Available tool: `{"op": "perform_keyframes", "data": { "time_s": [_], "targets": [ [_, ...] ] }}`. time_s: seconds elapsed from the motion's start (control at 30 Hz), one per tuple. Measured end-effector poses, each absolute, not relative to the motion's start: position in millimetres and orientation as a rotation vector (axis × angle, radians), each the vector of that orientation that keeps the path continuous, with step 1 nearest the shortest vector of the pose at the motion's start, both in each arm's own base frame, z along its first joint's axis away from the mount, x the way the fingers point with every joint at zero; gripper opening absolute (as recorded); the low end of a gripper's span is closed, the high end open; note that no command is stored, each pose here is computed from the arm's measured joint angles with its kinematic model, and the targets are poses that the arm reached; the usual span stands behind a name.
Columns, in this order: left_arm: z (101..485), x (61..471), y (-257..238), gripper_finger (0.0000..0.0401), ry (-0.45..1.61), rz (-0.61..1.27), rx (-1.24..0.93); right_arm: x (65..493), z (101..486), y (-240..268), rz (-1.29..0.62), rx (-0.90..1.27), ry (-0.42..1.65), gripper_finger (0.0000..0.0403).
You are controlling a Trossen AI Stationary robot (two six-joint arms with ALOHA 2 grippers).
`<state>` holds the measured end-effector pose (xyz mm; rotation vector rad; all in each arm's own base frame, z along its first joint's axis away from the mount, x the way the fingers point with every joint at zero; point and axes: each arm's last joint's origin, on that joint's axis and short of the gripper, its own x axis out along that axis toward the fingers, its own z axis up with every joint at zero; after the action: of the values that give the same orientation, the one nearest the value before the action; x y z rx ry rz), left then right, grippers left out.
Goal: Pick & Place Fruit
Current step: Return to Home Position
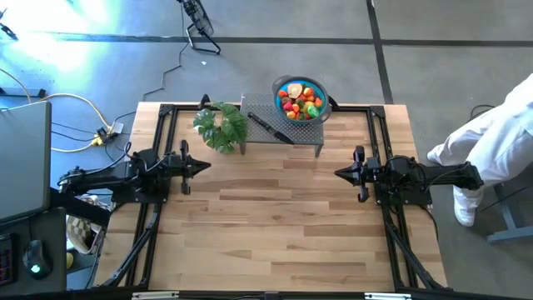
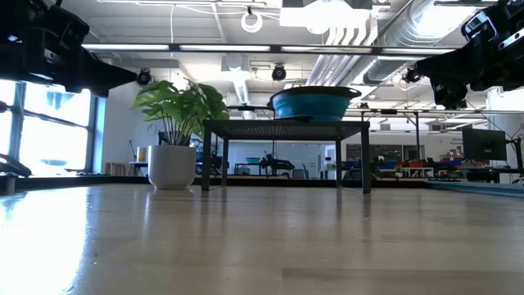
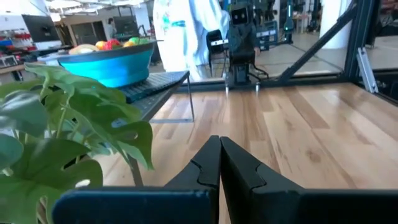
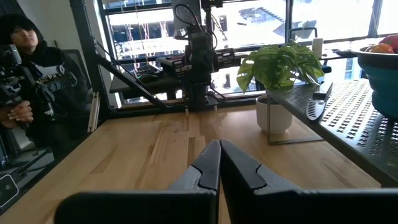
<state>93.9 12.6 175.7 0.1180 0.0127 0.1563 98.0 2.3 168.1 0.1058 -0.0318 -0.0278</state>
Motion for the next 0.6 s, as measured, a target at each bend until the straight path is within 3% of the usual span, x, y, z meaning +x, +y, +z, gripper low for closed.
{"op": "perform_keyframes", "data": {
  "time_s": [0.6],
  "targets": [
    [171.6, 95.2, 11.8, 0.0006, 0.026, 0.121, 0.061, 98.0, 168.0, 2.3, -0.028, 0.106, -0.032, 0.0003]
  ]
}}
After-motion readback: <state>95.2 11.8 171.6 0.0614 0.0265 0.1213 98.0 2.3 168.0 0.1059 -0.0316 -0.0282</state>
